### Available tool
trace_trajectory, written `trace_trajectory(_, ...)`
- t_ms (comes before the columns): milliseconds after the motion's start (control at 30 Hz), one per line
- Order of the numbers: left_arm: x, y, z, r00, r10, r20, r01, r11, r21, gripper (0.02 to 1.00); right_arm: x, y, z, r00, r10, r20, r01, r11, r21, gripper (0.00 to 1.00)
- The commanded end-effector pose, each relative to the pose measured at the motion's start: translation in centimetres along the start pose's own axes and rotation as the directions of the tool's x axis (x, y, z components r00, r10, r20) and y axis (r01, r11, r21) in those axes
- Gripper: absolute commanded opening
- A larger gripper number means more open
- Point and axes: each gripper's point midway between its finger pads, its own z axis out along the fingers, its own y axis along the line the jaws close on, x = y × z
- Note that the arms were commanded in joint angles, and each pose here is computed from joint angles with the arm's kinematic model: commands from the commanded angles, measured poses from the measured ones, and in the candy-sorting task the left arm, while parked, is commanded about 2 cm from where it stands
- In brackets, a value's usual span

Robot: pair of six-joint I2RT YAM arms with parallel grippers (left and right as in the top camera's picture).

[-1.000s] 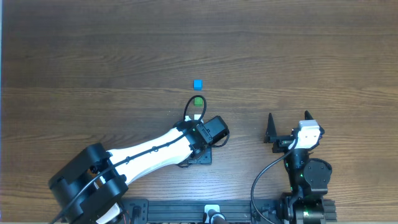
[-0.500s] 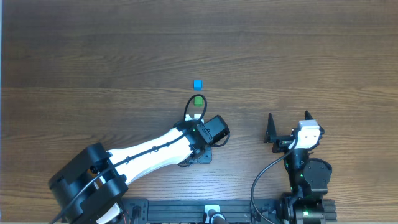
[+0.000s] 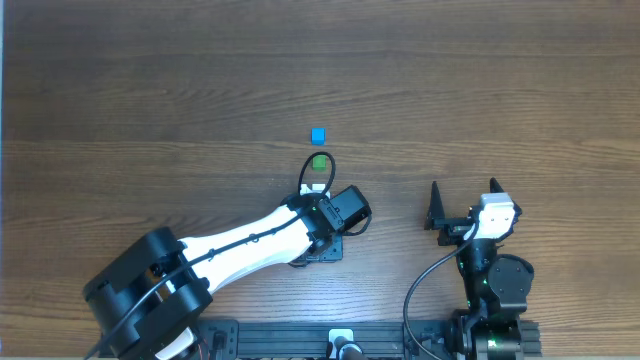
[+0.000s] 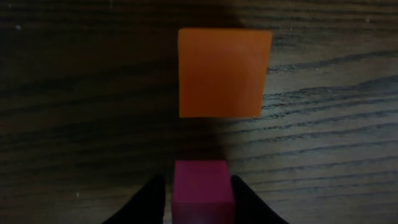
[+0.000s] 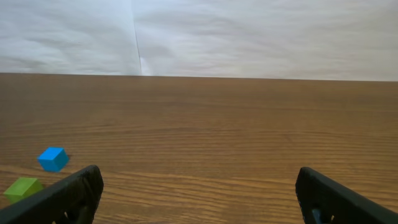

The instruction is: Stack Cubes

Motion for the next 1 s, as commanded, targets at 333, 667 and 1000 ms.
trace_trajectory(333,0.1,0.4,0.5,1.0,0.011,0.006,-0.01,1.0,-0.023,0.224,0.1,0.2,0.0,1.0,-0.001,0.001,0.001,1.0,-0.011,0.991)
trace_trajectory(667,-1.7,-0.4,-3.0,1.0,-0.005,0.02,0.006,0.999,-0.045,0.038,0.1,0.2,0.0,1.0,-0.001,0.001,0.001,1.0,-0.011,0.993)
trace_trajectory(1000,-7.2,-0.9,-8.3,0.995,-0.031,0.093,0.032,0.999,-0.005,0.038,0.1,0.2,0.0,1.0,-0.001,0.001,0.001,1.0,-0.011,0.993)
